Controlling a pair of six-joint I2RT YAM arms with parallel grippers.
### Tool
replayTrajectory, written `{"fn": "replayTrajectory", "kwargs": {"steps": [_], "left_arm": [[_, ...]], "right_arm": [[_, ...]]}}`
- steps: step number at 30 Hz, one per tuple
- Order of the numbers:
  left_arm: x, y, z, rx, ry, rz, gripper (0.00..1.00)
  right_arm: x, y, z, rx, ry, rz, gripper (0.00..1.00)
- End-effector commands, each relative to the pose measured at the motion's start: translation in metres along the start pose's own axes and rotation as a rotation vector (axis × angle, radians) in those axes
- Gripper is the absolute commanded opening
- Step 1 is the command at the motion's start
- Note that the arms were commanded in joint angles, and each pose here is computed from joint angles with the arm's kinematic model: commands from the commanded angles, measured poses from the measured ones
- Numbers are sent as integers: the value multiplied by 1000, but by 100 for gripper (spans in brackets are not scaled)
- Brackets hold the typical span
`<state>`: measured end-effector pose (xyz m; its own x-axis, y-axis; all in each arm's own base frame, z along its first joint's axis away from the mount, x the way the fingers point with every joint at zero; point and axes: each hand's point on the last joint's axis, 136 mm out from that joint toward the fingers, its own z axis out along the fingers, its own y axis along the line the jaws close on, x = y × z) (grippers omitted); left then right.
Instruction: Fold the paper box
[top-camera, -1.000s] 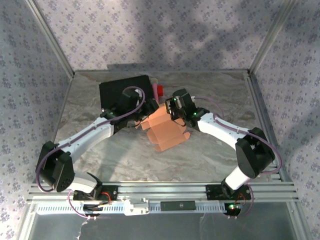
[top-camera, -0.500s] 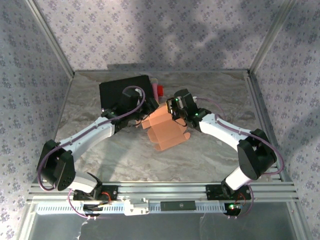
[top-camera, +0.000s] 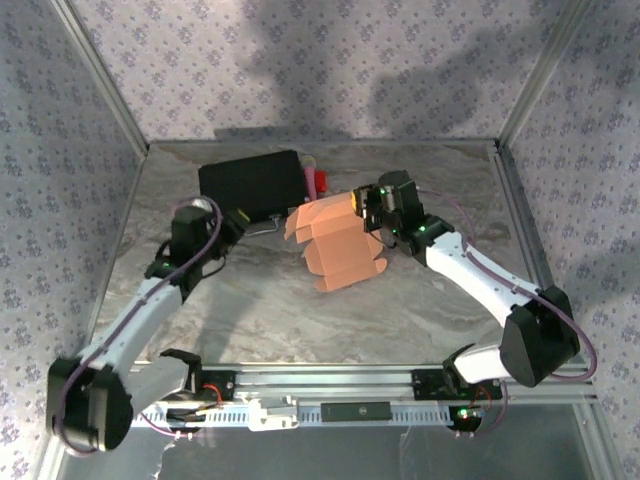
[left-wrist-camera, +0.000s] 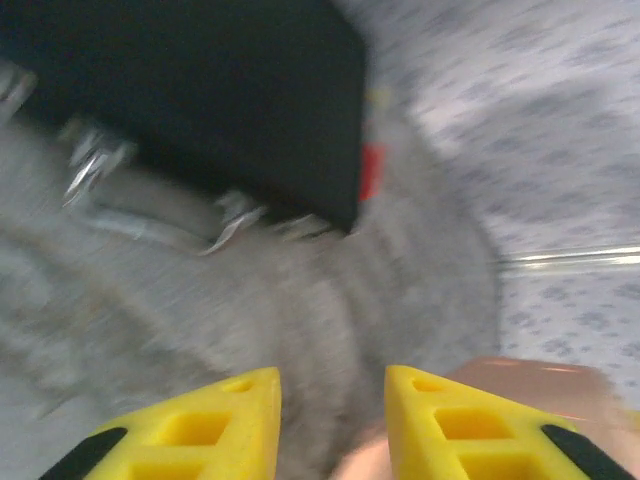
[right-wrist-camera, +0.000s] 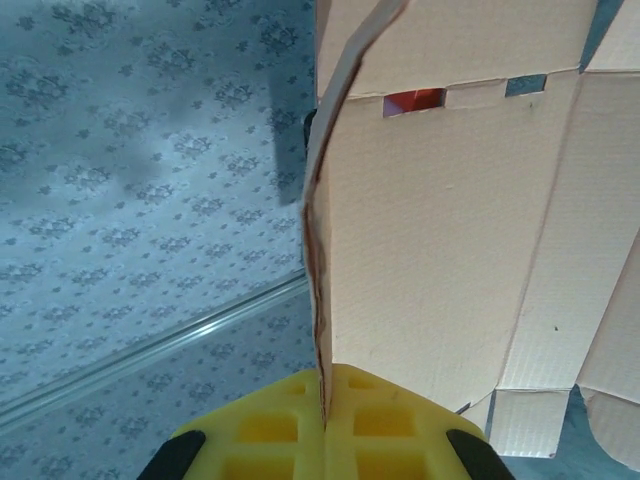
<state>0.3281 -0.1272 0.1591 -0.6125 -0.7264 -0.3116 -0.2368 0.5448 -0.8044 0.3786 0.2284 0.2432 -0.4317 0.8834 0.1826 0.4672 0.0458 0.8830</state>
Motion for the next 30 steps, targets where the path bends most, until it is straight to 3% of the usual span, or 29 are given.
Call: {"fn": "replayTrajectory", "kwargs": {"steps": [1,4,11,20,30], "left_arm": [[21,-10,19,209,88,-25,27],[27,-27,30,311,116,5,25],[37,-51,46,474,136,59,29],[46,-73,66,654,163,-23,34],[81,-92,67,691,212,32,33]], "right_arm": [[0,2,-5,9,20,57,0],[-1,8,-14,15,6,62,0],[-2,17,-23,17,-2,86,0],[-5,24,-20,-9,11,126,0],[-17,29,-14,-40,20,175,0]]}}
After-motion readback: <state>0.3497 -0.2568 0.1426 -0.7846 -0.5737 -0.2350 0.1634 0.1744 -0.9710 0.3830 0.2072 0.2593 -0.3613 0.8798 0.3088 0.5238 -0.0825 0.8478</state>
